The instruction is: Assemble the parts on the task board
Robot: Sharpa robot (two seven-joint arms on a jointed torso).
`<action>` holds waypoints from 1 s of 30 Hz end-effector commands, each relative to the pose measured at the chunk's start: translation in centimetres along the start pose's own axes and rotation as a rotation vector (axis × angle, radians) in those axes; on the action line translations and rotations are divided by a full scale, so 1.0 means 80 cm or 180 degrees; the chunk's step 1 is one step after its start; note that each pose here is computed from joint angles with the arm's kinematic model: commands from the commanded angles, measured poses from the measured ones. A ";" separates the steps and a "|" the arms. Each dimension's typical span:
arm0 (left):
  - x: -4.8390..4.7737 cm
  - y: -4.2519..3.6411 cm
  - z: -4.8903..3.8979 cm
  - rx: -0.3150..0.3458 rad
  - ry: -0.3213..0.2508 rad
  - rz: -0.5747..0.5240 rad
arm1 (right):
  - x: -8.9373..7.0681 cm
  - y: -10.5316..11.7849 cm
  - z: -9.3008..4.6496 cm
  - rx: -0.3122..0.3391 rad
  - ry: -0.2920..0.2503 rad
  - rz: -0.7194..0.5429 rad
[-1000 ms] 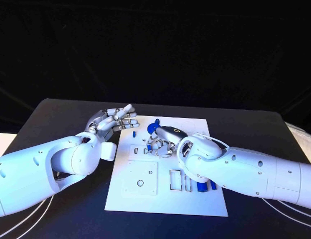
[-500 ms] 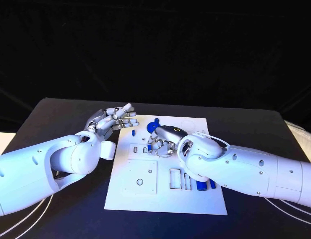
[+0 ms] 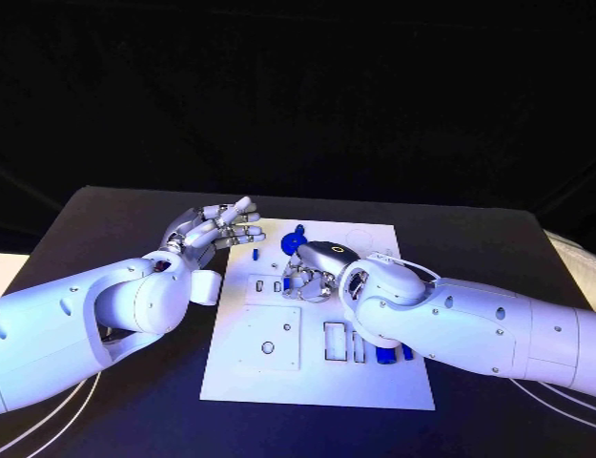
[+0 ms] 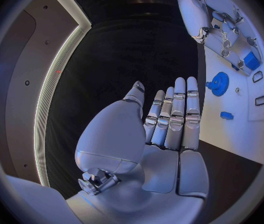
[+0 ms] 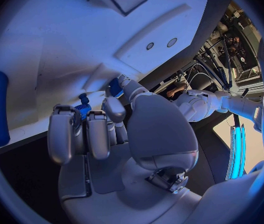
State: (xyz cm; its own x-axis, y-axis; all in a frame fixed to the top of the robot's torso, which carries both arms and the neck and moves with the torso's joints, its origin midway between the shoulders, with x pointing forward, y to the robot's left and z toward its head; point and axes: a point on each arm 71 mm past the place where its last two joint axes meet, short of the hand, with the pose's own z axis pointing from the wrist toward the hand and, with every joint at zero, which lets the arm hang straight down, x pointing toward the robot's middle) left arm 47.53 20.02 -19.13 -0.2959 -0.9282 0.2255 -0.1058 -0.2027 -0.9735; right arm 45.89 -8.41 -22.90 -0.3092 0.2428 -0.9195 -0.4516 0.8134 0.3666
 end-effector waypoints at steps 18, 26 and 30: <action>0.004 -0.0004 0.000 0.0005 0.0079 -0.0038 | 0.007 -0.002 -0.003 0.0077 -0.0086 -0.0016; 0.004 0.0003 0.001 -0.0010 0.0094 -0.0034 | -0.003 0.005 -0.013 -0.0097 -0.0532 0.0176; 0.003 0.0007 0.001 -0.0022 0.0117 0.0056 | -0.011 0.010 -0.022 -0.0236 -0.0696 0.0255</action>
State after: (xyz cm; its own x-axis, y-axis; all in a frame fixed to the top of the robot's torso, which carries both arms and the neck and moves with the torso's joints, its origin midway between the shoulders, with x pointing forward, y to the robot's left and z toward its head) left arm 47.60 19.98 -19.21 -0.3007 -0.9270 0.2240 -0.1116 -0.1991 -0.9736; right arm 44.63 -8.92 -22.41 -0.2241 0.3537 -0.9081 -0.4557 0.7857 0.4185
